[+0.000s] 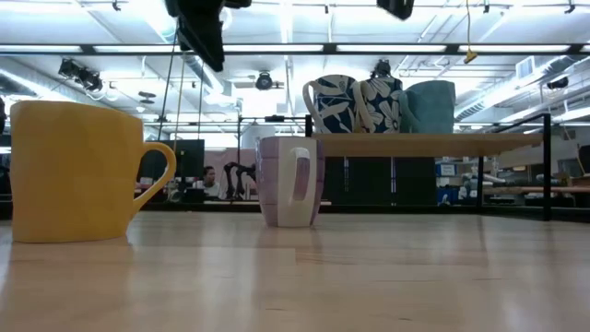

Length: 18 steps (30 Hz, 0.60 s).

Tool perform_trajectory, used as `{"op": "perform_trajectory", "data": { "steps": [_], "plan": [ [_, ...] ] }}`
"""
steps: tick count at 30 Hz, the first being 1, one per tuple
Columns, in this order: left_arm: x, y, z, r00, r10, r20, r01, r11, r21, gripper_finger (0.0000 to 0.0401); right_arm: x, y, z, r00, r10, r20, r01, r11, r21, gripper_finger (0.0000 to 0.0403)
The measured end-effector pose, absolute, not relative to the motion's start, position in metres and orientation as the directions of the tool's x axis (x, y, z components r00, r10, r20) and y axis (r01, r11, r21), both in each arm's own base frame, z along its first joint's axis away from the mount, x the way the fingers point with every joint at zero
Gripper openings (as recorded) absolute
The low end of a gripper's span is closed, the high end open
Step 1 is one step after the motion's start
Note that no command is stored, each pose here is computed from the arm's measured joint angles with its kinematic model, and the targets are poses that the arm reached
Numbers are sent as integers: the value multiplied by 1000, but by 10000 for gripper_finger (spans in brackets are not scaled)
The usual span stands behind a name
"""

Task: Place coffee mugs
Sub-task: Put the purple mug on the shelf

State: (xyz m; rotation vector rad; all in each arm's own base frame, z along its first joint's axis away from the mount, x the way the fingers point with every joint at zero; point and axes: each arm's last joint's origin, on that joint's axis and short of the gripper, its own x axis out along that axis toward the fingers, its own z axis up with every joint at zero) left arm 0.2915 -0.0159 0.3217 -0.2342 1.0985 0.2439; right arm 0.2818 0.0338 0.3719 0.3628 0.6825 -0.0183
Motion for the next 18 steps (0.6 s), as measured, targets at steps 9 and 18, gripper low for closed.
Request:
{"op": "perform_trajectory", "data": {
  "steps": [9, 18],
  "plan": [
    [292, -24, 320, 426, 68, -902, -282, 958, -61, 114, 325, 35, 321, 668, -56, -742, 386, 879, 281, 156],
    [291, -24, 320, 425, 70, -903, -283, 957, -58, 114, 347, 31, 287, 583, -204, -786, 516, 841, 165, 156]
  ]
}}
